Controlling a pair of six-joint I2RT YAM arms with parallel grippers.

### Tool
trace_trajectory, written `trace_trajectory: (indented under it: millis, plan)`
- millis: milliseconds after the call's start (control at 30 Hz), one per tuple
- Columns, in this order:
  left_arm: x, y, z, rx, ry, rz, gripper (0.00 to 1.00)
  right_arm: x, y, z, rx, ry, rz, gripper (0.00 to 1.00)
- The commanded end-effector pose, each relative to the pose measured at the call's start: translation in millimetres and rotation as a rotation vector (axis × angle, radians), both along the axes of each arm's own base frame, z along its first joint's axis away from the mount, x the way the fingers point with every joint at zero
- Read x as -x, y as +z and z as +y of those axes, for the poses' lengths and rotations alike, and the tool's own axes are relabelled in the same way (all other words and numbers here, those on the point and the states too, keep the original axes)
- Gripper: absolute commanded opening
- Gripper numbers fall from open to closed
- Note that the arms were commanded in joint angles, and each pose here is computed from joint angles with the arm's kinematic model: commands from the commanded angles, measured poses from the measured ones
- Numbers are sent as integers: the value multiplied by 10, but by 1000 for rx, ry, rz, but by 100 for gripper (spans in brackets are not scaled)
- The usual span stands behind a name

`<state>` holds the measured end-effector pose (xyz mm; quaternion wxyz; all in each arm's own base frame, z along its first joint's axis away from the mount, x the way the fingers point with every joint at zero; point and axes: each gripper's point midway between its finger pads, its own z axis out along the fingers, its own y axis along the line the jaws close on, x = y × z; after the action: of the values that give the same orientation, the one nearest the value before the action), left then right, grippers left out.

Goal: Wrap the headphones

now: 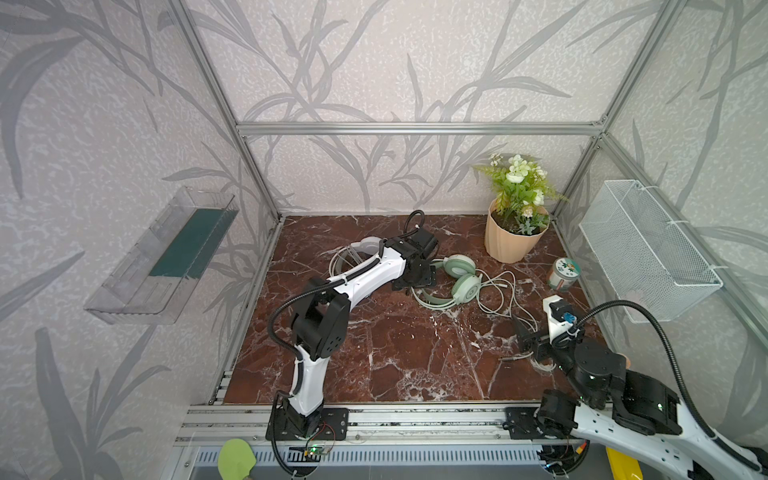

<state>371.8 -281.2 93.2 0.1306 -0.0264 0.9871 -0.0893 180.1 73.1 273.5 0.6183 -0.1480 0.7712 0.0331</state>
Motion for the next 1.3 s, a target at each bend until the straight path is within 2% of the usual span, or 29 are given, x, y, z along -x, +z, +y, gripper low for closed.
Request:
trace_trajectory:
  millis: [0,167,333,433,500,567,767,933,1133,1267]
  plan:
    - [-57,-172,73,-11,36,79,90,-3,16,39,-7,17,-11,99]
    - [-180,-330,14,-24,34,97,87,4,33,46,-16,27,-22,99]
    - [-247,-607,9,-69,38,128,81,19,46,32,-29,33,-31,99]
    - [-279,-735,-22,-80,36,146,72,25,54,26,-37,35,-38,99]
    - [-288,-790,-64,-65,33,160,61,26,62,21,-39,35,-42,99]
    - [-282,-831,-69,-70,31,169,54,26,59,22,-37,36,-43,99]
    - [-207,-972,26,-133,15,218,43,21,53,42,-36,42,-44,99]
    - [-133,-1074,133,-189,-4,249,26,20,56,48,-35,45,-49,99]
    - [-157,-906,38,-149,-21,236,7,22,58,43,-39,47,-52,99]
    - [-173,-688,19,-137,-36,197,0,22,62,38,-39,45,-53,99]
